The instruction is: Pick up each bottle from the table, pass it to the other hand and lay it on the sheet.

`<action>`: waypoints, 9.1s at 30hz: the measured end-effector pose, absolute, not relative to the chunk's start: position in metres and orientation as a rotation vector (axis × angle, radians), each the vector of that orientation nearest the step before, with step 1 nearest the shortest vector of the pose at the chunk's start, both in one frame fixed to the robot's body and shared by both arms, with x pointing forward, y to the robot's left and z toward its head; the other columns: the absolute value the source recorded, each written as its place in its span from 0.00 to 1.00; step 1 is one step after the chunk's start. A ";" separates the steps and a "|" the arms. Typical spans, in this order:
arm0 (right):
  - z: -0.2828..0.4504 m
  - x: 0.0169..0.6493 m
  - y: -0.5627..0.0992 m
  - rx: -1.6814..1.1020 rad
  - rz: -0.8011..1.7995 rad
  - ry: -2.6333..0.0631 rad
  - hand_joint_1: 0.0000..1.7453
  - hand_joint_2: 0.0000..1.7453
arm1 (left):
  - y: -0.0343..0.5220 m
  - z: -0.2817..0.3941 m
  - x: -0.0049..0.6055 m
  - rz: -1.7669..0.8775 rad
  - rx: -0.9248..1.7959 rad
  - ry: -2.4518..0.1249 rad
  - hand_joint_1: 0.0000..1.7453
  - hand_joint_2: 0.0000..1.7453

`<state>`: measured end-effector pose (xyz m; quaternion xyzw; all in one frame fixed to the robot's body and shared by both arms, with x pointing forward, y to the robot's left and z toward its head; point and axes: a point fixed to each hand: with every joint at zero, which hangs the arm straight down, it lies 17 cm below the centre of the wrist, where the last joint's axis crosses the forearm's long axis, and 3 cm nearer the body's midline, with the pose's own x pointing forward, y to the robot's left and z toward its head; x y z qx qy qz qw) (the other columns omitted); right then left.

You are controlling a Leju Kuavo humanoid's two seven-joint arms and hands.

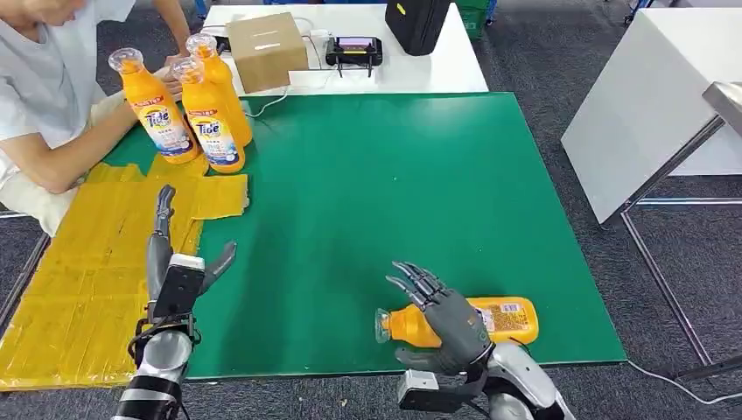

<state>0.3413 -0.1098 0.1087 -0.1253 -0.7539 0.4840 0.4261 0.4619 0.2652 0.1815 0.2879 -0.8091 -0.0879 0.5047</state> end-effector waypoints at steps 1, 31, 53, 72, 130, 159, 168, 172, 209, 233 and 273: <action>0.107 0.341 -0.110 -0.312 1.216 -1.880 0.00 1.00 | 0.265 0.182 0.462 -0.212 0.695 -1.953 0.00 1.00; 0.013 0.342 -0.160 -0.353 1.421 -1.527 0.00 1.00 | 0.265 0.179 0.467 -0.200 0.684 -1.949 0.00 1.00; -0.024 0.385 -0.261 -0.793 1.330 -1.207 0.00 1.00 | 0.252 0.174 0.471 -0.218 0.656 -1.928 0.00 1.00; -0.028 0.392 -0.284 -0.935 1.328 -1.075 0.00 1.00 | 0.246 0.172 0.471 -0.251 0.661 -1.914 0.00 1.00; -0.017 0.393 -0.308 -1.004 1.274 -1.095 1.00 1.00 | 0.240 0.165 0.473 -0.238 0.600 -1.893 0.00 1.00; 0.119 0.421 -0.233 -0.850 0.704 -1.678 1.00 1.00 | 0.179 0.152 0.450 -0.377 0.293 -1.853 0.00 1.00; 0.166 0.430 -0.167 -0.196 0.321 -1.918 1.00 1.00 | 0.092 0.178 0.424 -0.374 -0.290 -1.849 0.00 1.00; 0.192 0.433 -0.142 -0.114 0.242 -1.989 0.99 1.00 | 0.076 0.194 0.420 -0.386 -0.376 -1.866 0.00 1.00; 0.141 0.382 0.042 0.277 0.831 -1.847 0.88 1.00 | 0.050 0.224 0.411 -0.508 -0.383 -1.975 0.00 1.00; 0.128 0.382 0.029 0.231 0.786 -1.828 0.93 1.00 | 0.037 0.203 0.397 -0.616 -0.431 -1.927 1.00 1.00; 0.234 0.383 -0.070 0.027 0.342 -2.137 0.00 1.00 | 0.133 0.250 0.446 -0.515 0.529 -2.161 1.00 1.00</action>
